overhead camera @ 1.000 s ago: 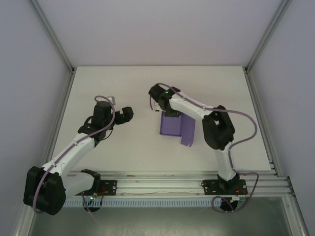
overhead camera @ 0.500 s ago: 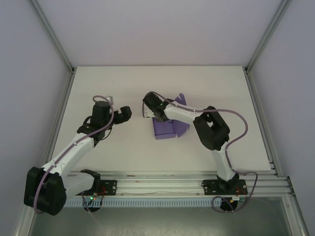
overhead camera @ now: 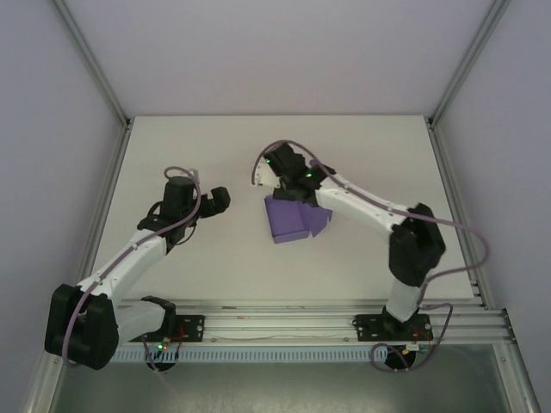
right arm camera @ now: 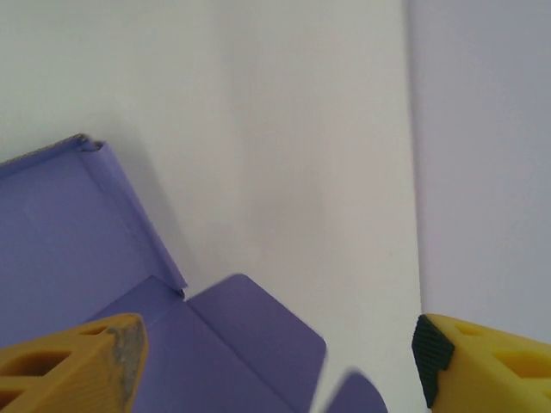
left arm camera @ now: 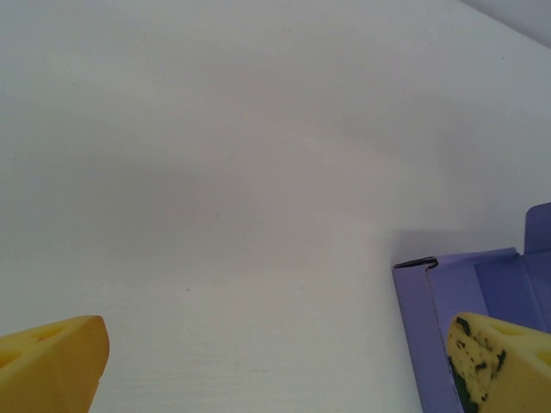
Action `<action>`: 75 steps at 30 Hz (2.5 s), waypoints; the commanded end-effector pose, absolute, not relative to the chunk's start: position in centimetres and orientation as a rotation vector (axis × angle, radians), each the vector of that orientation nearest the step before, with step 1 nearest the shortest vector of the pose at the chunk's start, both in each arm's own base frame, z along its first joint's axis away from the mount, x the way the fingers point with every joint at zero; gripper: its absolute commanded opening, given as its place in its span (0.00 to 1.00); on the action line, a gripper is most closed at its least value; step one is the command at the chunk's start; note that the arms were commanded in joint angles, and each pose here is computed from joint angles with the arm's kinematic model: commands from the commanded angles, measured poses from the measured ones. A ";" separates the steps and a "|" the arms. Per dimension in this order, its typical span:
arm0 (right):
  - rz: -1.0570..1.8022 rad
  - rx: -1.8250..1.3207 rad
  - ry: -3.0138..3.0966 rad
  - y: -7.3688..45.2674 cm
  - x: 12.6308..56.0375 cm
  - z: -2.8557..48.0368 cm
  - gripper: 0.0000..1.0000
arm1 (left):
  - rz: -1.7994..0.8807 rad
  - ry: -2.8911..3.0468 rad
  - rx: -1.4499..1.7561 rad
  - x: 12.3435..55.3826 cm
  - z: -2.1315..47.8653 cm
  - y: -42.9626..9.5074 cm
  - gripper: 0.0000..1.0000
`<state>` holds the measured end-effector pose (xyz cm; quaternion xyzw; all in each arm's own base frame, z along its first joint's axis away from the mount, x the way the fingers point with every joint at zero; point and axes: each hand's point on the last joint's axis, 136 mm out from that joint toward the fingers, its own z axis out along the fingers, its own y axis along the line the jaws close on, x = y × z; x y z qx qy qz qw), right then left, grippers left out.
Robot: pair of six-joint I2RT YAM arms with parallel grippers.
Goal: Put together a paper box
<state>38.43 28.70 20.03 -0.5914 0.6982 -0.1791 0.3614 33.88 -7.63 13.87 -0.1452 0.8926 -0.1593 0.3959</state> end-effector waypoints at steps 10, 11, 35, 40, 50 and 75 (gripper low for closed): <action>0.282 0.104 2.377 19.3 28.8 18.4 0.94 | -0.448 2.282 -0.357 37.0 13.3 -8.7 1.00; 0.291 0.133 2.390 18.8 28.2 17.8 0.93 | -0.451 2.285 -0.355 37.1 13.1 -8.9 1.00; 0.422 -0.474 2.473 21.1 28.2 12.3 0.00 | -0.569 2.293 -0.142 38.1 14.1 -11.7 1.00; 0.341 -0.987 2.423 21.0 29.3 12.7 0.00 | -0.633 2.272 0.079 38.2 15.1 -13.7 1.00; 0.281 -1.672 2.057 23.0 31.4 14.1 0.00 | -0.651 2.279 0.469 38.1 14.5 -16.1 0.92; 0.402 -1.629 2.030 23.0 34.9 14.5 0.00 | -0.641 2.299 0.876 40.3 13.6 -18.5 0.38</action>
